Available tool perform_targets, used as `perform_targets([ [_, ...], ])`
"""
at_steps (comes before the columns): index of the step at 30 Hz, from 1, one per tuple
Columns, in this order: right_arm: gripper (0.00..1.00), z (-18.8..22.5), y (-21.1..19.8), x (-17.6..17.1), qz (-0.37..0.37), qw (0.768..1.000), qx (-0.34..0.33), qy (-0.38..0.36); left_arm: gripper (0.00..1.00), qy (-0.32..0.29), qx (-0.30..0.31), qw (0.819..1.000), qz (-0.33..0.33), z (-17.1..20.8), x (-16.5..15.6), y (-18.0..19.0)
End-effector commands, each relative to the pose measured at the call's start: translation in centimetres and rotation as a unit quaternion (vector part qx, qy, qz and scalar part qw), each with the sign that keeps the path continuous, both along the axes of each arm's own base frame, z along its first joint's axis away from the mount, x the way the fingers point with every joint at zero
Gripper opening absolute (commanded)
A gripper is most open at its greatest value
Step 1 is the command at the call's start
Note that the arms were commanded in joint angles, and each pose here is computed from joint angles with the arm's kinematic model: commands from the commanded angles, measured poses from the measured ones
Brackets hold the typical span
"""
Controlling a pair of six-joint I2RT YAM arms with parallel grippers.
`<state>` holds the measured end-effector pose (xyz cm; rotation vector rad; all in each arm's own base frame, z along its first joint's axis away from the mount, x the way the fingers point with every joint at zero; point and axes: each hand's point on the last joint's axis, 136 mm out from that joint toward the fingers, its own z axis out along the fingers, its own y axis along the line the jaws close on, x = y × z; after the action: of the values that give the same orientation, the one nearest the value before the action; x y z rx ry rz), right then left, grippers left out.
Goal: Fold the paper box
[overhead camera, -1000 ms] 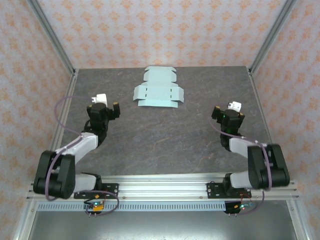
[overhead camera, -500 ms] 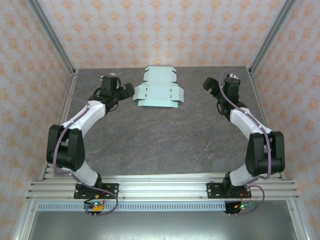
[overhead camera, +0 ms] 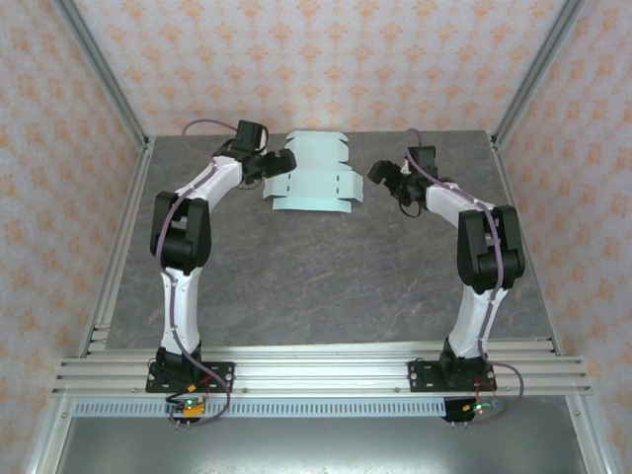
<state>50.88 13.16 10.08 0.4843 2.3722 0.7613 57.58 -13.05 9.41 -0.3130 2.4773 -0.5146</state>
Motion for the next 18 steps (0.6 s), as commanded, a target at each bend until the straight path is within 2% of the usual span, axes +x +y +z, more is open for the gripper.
perform_targets([
  [1, 0.89, 0.8, 1.0, 0.3, 0.002, 1.000, 0.015, 0.007, 0.99, 0.044, -0.008, 0.999, -0.028, -1.5, -0.4, -1.1],
  [5, 0.89, 1.2, 0.8, -0.2, 0.000, 1.000, 0.016, 0.004, 0.89, 0.080, -0.006, 0.996, -0.044, -4.0, -1.8, -2.6],
  [8, 0.89, 1.4, 0.2, -1.2, 0.000, 1.000, -0.003, 0.011, 0.89, 0.068, -0.013, 0.995, -0.071, -4.6, -4.8, -5.6],
  [11, 0.90, 1.5, -0.1, -2.8, -0.007, 1.000, 0.003, 0.015, 0.89, 0.081, -0.038, 0.992, -0.088, -5.5, -8.6, -8.6],
  [14, 0.90, 1.4, -0.9, -4.3, -0.035, 0.998, 0.034, 0.033, 0.89, 0.092, -0.092, 0.988, -0.085, -6.3, -12.9, -11.9],
  [18, 0.89, 0.4, -3.2, -7.3, -0.125, 0.982, 0.101, 0.095, 0.91, 0.113, -0.142, 0.981, -0.061, -5.9, -18.2, -14.8],
])
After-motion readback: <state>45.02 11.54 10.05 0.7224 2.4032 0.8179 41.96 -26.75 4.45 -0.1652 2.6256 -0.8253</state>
